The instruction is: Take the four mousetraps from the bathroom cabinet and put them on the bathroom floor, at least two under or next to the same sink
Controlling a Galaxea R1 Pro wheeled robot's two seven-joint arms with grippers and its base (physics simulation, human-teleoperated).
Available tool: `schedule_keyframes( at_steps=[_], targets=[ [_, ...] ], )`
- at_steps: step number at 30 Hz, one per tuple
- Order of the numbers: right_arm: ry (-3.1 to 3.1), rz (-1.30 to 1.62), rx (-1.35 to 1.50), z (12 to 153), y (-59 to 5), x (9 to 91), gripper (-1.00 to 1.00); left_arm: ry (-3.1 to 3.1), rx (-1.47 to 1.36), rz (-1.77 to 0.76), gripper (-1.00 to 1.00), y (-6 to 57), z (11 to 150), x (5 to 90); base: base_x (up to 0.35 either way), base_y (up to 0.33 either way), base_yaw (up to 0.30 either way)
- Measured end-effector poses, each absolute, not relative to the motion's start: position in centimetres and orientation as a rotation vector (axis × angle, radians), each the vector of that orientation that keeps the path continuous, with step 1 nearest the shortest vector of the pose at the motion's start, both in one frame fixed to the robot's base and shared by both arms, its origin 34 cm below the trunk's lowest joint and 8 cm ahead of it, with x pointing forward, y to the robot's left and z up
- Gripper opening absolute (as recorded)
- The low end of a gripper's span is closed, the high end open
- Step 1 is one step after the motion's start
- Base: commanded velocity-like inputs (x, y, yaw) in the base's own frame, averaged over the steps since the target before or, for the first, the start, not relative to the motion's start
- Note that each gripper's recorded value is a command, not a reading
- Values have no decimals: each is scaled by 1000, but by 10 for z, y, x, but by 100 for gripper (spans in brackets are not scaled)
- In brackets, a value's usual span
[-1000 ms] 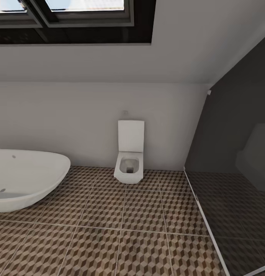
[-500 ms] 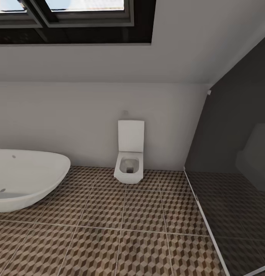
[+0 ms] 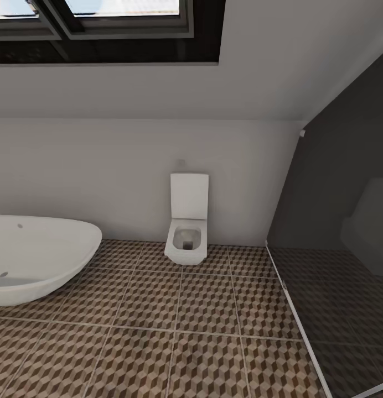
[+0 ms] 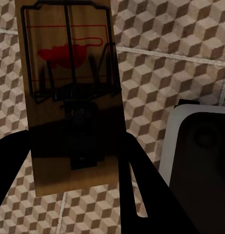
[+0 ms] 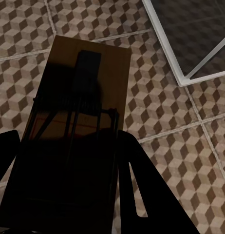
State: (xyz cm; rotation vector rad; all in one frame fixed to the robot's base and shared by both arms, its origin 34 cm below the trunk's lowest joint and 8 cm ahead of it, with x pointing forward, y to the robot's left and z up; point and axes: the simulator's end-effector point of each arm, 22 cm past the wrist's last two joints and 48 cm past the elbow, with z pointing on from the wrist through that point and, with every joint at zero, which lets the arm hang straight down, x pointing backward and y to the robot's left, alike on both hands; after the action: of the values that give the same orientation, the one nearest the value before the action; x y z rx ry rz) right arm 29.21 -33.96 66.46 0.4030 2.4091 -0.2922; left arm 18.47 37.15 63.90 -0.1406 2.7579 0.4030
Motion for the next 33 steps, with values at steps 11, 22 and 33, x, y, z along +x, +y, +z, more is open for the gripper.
schedule_keyframes(
  at_steps=[11,22,33],
  targets=[
    [2409,-292,403,665,-340,292,-100,2758,-141,403,-100,371,639,185,0,0,0],
    [2409,-292,403,665,-340,292,-100,2758,-140,403,-100,371,639,185,0,0,0],
    [2409,-292,403,665,-340,292,-100,2758,-141,403,-100,371,639,185,0,0,0]
  ],
)
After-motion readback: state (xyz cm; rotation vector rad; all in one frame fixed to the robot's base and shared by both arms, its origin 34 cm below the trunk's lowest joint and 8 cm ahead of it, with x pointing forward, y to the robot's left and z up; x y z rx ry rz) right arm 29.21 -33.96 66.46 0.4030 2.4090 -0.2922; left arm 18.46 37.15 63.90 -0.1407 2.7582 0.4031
